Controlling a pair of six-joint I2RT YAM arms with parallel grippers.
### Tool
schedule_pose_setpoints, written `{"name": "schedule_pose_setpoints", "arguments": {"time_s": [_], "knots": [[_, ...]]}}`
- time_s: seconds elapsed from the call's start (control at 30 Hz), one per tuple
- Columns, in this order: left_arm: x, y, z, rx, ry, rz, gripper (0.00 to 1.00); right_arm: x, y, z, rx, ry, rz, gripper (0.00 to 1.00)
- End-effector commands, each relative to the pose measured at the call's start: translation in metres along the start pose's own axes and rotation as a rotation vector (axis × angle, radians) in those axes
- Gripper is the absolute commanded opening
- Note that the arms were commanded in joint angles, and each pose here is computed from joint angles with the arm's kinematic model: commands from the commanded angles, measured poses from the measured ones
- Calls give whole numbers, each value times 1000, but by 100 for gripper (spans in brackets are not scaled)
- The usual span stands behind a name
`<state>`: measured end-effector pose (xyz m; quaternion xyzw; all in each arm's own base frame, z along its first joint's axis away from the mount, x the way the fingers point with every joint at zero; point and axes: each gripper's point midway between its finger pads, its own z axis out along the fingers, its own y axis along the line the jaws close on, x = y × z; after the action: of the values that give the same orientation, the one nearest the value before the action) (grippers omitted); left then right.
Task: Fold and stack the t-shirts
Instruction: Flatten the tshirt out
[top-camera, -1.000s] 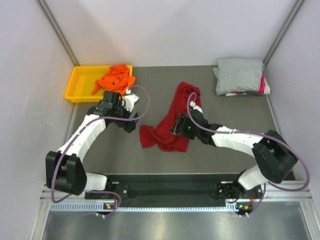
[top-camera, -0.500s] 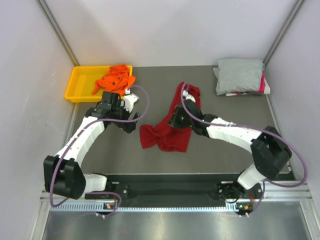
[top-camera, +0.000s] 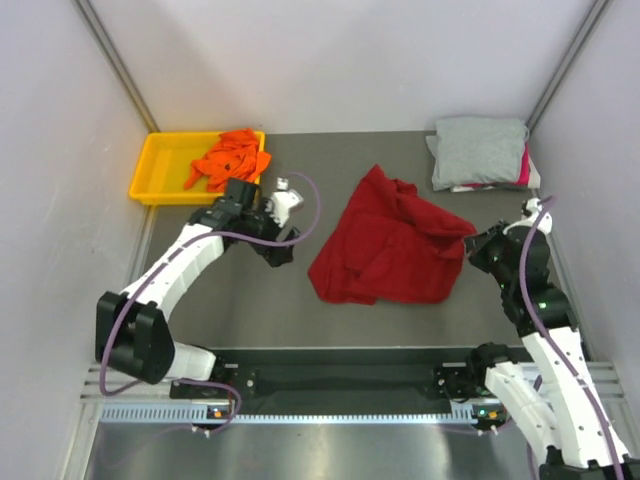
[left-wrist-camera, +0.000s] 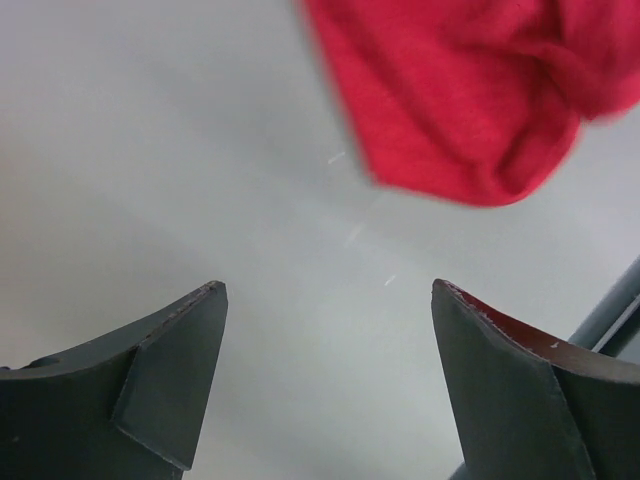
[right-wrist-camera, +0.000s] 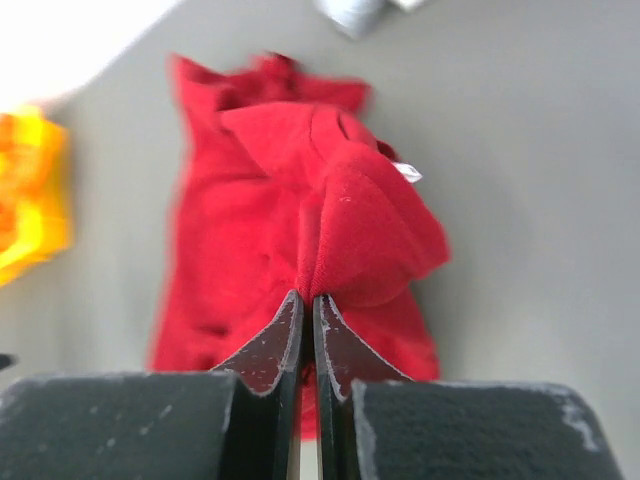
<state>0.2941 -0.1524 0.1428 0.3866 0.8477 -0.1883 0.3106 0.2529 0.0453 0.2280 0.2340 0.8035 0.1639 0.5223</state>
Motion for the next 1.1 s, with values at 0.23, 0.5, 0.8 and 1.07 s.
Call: {"name": "schedule_pose_setpoints", "arguments": {"time_s": [0.23, 0.5, 0.8, 1.07], "knots": [[-10, -104, 96, 181, 71, 383, 96, 25, -79, 28, 194, 142, -23, 0], [-56, -130, 140, 185, -2, 416, 94, 24, -97, 35, 209, 169, -25, 0], [-51, -104, 175, 141, 86, 661, 83, 22, -101, 36, 177, 183, -15, 0], [-59, -135, 176, 295, -2, 786, 75, 25, -101, 42, 154, 202, 1, 0]]}}
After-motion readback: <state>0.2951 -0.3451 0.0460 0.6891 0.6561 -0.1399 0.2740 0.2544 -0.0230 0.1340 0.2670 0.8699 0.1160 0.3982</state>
